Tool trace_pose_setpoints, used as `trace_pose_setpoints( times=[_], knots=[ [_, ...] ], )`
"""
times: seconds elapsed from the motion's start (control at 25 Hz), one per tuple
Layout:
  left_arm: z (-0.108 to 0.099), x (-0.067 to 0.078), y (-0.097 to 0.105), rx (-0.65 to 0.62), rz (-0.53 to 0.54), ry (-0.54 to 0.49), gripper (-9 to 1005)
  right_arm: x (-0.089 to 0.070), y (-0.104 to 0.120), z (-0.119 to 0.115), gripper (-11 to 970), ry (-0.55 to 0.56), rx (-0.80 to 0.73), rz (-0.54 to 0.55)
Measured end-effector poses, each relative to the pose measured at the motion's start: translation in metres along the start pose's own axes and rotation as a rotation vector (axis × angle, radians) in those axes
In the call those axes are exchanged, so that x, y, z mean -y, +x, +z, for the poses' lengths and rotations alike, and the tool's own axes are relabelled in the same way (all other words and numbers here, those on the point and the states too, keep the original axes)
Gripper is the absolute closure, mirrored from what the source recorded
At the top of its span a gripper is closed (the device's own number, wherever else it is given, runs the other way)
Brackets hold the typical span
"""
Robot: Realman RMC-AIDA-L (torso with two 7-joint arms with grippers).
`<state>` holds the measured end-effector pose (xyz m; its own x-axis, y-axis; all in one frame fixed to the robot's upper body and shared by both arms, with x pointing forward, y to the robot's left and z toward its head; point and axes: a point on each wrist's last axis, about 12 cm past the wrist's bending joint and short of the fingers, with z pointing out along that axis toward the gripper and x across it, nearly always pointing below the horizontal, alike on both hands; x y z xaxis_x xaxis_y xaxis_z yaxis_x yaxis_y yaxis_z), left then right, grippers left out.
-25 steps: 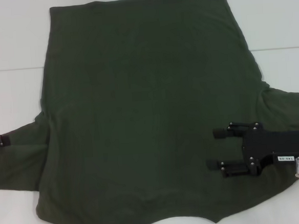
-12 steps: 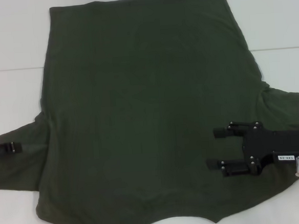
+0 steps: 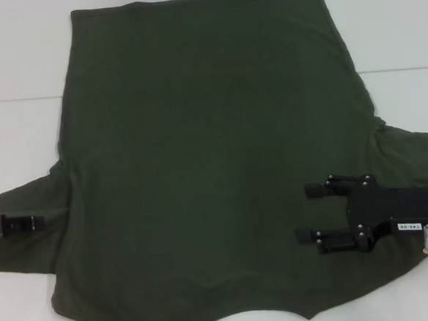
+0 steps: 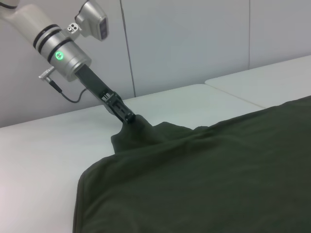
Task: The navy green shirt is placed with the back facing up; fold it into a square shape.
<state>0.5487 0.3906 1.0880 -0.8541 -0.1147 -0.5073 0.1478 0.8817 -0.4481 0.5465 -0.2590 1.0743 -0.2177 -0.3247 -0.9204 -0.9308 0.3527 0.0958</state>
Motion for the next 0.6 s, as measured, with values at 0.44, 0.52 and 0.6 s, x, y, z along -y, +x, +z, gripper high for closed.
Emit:
trace_pose_setpoints(
  times=[0.44,0.52,0.6],
  knots=[
    [0.0042,0.0029,-0.0017,0.014,0.021,-0.001,381,-0.0002,0.0005,-0.0002,92,-0.002,0.0,0.003],
    [0.0042,0.0028,-0.0019,0.014,0.022,-0.002,462,-0.0003,0.0005,-0.0002,92,-0.002,0.0,0.003],
    [0.0043,0.003,-0.0024,0.012,0.025,-0.003,549,-0.0003,0.0005,-0.0002,92,-0.002,0.0,0.003]
  ],
)
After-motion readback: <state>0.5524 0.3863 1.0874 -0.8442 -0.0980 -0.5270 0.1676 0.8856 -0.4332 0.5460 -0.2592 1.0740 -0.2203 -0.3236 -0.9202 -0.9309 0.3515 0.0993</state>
